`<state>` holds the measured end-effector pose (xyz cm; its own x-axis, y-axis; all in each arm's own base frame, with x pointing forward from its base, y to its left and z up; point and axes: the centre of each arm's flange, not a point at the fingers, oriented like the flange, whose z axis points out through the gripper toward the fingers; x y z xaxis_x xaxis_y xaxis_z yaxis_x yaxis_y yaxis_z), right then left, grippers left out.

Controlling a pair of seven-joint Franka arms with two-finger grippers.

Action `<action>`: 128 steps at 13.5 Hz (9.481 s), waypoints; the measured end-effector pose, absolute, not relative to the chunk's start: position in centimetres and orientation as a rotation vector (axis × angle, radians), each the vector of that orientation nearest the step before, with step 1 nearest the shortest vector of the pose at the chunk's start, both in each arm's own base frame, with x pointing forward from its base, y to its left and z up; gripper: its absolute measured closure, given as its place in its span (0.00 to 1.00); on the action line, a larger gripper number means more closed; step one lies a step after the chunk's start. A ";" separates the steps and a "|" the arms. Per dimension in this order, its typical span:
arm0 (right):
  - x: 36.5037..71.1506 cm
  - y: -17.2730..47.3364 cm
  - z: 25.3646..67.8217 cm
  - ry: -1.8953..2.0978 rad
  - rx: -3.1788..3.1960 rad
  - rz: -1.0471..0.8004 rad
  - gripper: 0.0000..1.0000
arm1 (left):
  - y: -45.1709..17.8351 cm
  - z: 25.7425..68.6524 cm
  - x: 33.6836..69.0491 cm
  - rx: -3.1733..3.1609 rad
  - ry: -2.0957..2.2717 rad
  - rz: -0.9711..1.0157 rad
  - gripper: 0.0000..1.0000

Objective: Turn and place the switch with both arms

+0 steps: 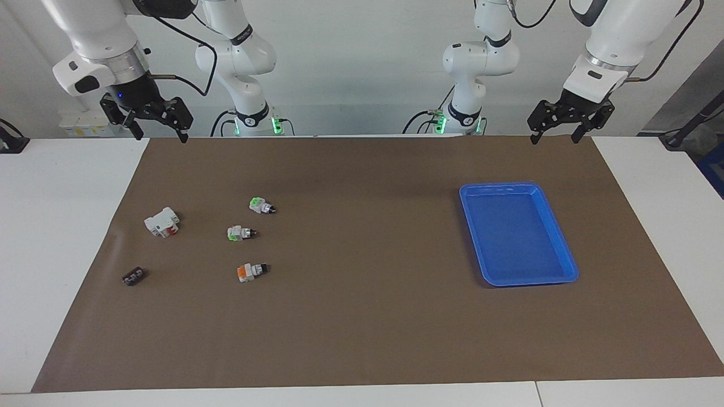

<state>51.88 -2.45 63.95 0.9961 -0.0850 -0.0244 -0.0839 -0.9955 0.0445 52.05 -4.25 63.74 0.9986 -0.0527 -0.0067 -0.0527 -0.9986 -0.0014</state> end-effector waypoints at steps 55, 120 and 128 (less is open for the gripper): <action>46.4 4.6 28.7 -2.239 2.226 -0.397 0.58 | -3.7 63.7 51.9 -3.139 0.067 0.028 0.00; 47.5 43.1 53.0 -2.778 2.129 -1.491 0.58 | -13.3 62.2 48.6 -1.497 -2.819 0.845 0.00; 48.3 42.2 53.2 -2.837 2.116 -1.463 0.58 | -14.5 63.0 48.0 -1.561 -2.769 1.003 0.54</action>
<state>48.26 42.24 53.18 -0.2310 -0.4827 -0.8448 -0.9681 0.2003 0.1503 47.95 -14.47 62.99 -0.5473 0.7136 -0.4372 0.8281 0.3863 -0.4061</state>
